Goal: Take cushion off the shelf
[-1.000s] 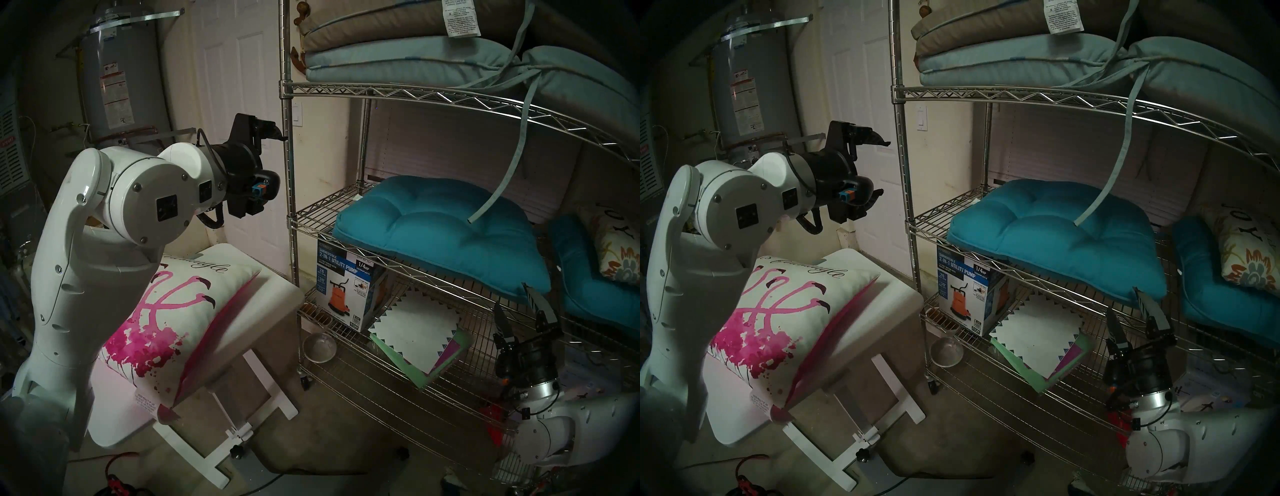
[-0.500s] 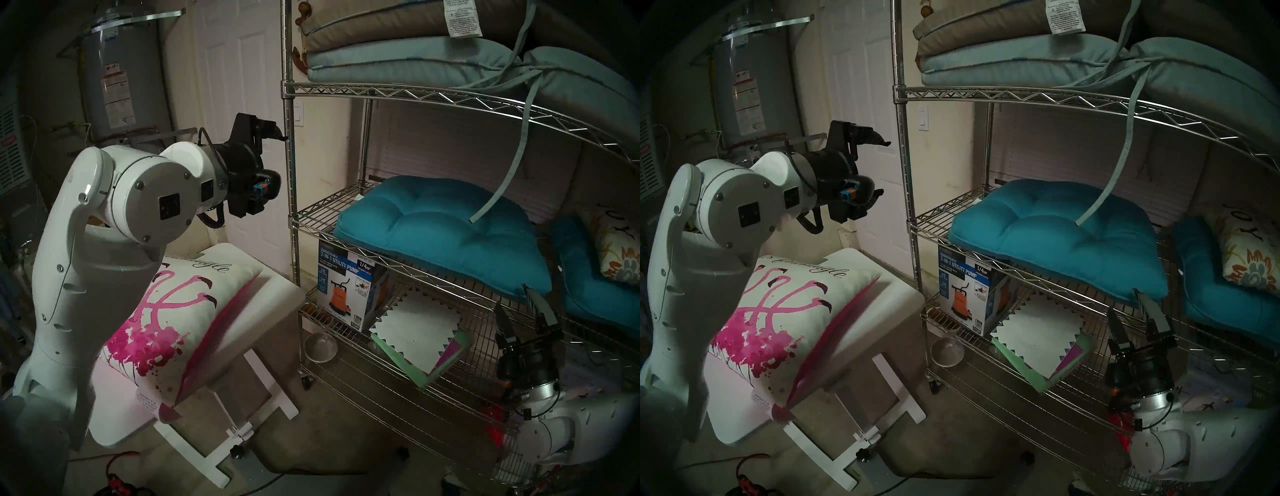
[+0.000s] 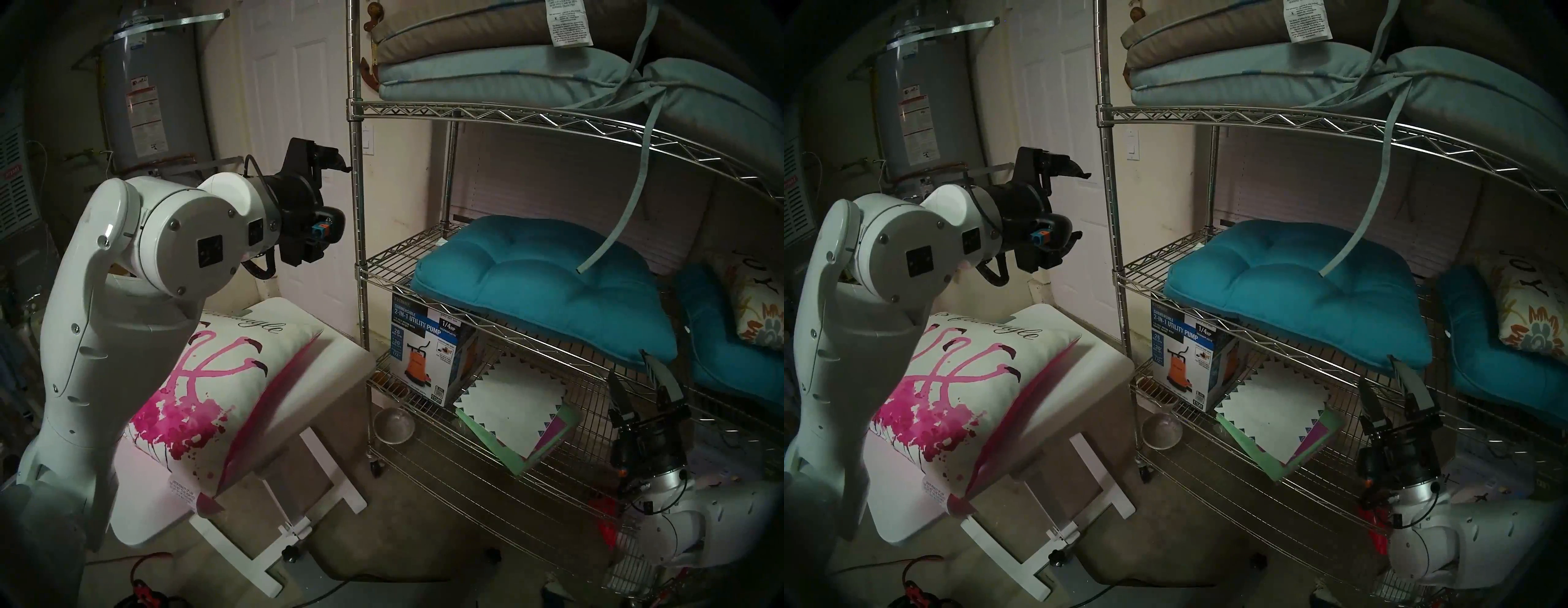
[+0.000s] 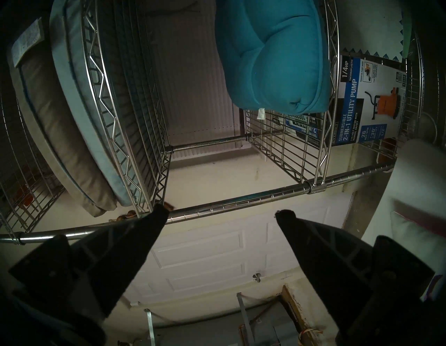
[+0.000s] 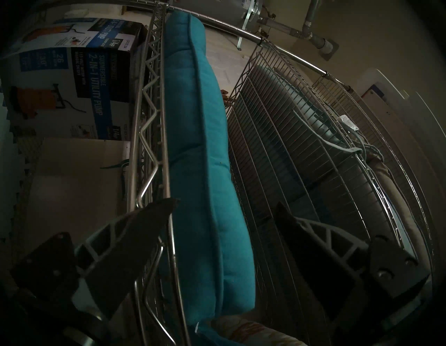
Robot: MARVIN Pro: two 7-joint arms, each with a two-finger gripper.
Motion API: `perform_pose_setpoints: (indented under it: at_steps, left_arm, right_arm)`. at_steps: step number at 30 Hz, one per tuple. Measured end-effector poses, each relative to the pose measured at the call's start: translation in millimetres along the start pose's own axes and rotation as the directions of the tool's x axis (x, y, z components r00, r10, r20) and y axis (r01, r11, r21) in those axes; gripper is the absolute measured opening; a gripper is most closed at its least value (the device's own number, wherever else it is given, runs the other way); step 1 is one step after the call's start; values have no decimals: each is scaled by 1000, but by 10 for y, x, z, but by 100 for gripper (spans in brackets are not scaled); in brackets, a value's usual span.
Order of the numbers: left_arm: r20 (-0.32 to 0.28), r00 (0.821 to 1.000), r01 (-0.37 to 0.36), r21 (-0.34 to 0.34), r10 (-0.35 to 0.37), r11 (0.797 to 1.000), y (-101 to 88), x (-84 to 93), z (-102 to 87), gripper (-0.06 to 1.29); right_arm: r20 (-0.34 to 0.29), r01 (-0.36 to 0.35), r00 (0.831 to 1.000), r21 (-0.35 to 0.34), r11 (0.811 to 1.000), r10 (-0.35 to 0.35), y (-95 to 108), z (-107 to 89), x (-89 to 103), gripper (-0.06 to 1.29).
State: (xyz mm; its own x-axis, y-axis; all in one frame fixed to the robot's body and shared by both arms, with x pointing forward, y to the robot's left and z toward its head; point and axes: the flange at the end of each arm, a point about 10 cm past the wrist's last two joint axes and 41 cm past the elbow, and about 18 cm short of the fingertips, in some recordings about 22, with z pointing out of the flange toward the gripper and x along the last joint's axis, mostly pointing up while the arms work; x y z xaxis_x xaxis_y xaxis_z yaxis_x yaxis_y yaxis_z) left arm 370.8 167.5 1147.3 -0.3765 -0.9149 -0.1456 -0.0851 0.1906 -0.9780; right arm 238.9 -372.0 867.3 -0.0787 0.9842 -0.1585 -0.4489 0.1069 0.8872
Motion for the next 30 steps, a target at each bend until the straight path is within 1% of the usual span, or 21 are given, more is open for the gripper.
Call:
perform_pose_setpoints:
  at_steps: [30]
  left_arm:
    - [14,1000,3,-10,-3,1000,-14,14,10,127]
  right_arm:
    - [-57,46,997,-30,999,-47,-14,-17,-60,122]
